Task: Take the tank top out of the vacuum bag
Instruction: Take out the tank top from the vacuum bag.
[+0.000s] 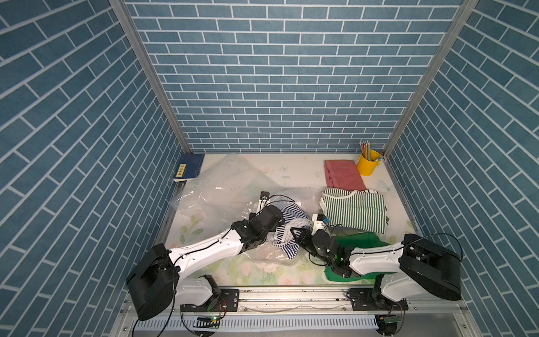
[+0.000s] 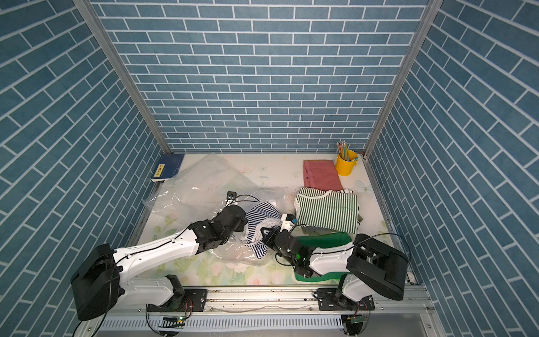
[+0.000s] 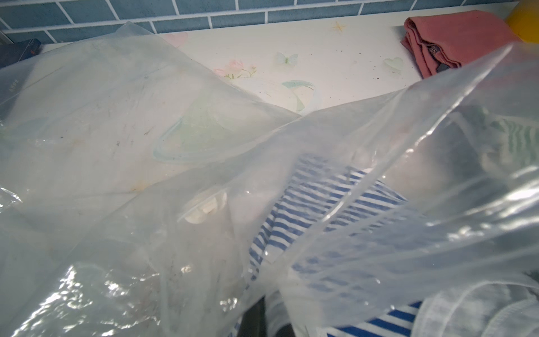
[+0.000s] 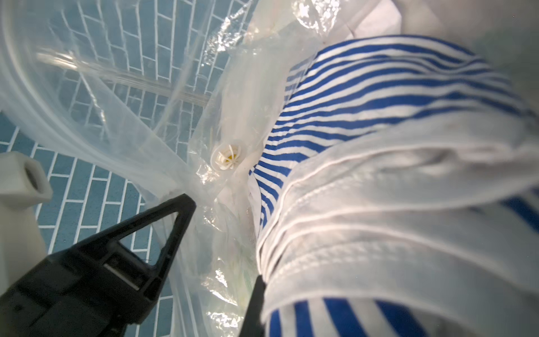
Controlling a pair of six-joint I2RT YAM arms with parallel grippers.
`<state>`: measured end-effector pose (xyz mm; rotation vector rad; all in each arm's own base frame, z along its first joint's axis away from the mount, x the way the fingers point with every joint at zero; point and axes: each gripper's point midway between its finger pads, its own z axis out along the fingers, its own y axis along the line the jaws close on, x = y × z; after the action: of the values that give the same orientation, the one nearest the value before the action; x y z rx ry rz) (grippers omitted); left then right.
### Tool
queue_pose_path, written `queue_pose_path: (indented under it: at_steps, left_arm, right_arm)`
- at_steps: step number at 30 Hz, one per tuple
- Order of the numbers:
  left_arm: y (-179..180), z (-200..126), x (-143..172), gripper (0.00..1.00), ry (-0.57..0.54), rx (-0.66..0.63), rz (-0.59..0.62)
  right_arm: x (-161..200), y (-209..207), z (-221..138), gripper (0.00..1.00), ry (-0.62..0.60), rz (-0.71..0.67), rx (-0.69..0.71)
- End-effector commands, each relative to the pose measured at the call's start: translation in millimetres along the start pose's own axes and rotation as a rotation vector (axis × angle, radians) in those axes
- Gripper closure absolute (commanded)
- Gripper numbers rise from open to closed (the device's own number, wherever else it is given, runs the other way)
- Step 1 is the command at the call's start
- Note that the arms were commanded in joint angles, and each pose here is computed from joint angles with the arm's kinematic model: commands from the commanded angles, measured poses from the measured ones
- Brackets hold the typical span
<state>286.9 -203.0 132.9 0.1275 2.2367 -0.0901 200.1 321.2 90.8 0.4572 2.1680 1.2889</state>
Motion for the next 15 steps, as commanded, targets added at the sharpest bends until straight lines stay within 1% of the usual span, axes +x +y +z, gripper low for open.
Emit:
queue_pose_path:
  at_steps: [1,3,4,7,9,12,15]
  left_arm:
    - [3.9,-2.6,-3.1,1.00,-0.003,-0.004,0.010]
    - [4.6,-4.9,-3.1,1.00,-0.011,0.005,0.005]
    - [4.8,-5.7,-2.9,1.00,-0.015,0.011,0.000]
    - [3.7,-6.4,-1.1,1.00,-0.017,0.028,-0.005]
    - [2.6,-6.3,-0.6,1.00,-0.014,0.033,-0.005]
    - [1.1,-6.4,-1.5,1.00,-0.012,0.038,-0.004]
    - [2.4,-7.1,-0.6,1.00,-0.012,0.036,-0.007]
  right_arm:
    - [-9.9,-16.6,-5.5,0.56,-0.067,0.052,0.008]
    - [-19.1,-19.6,-9.7,0.42,-0.090,0.061,-0.006]
    - [-23.9,-21.2,-10.7,0.37,-0.093,0.057,-0.012]
    - [-35.3,-17.1,-9.5,0.34,-0.081,0.027,-0.048]
    - [-40.2,-17.8,-5.2,0.32,-0.066,0.007,-0.045]
    - [-50.1,-12.2,-3.3,0.32,-0.072,0.005,-0.089]
    - [-59.7,-5.9,1.7,0.31,-0.086,-0.018,-0.096]
